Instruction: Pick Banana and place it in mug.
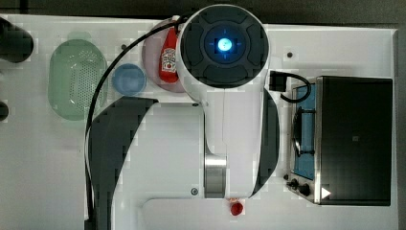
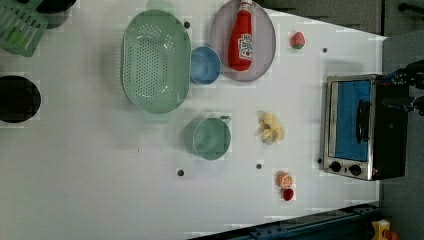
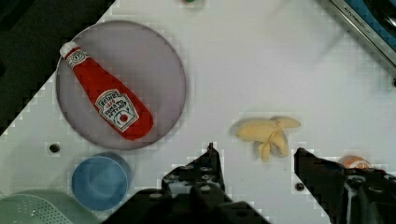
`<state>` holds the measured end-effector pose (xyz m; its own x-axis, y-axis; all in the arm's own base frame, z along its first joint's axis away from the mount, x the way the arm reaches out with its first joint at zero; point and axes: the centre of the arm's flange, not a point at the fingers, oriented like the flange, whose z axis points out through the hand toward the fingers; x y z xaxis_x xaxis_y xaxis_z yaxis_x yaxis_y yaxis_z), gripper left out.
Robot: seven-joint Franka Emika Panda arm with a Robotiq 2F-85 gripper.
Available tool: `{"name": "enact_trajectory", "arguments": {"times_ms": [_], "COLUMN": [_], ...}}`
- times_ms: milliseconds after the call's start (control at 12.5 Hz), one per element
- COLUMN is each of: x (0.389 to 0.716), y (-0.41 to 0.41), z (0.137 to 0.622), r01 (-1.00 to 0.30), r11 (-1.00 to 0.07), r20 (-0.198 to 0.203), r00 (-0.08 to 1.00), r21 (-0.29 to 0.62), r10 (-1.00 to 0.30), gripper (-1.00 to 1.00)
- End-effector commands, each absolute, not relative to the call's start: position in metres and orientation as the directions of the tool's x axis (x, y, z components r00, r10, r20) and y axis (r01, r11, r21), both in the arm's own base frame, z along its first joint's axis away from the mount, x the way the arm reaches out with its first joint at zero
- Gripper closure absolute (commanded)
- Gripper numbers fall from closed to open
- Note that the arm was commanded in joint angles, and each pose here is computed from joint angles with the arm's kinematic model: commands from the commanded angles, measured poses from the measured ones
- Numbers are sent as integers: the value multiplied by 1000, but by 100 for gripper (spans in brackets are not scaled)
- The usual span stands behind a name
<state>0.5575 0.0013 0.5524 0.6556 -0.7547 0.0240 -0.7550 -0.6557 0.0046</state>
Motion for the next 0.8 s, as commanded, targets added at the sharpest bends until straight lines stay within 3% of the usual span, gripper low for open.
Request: {"name": "enact_trajectory", "arguments": {"times_ms": [80,240,320,560,800], "x": [428,429,432,447,461], "y": [-25,-24,-24,-22,-23], "z": [603,587,573,520,450], "r01": [-800,-797,-792,-709,-515], "r11": [-595,-596,-602,-699,-854], "r20": [-25,-40,-47,-58,-67], "r00": [595,595,600,697,852], "r21": [77,96,104,97,71], "r10": [-803,-803,-798,-715,-519], "gripper": [-48,-91,-100,-100,-100]}}
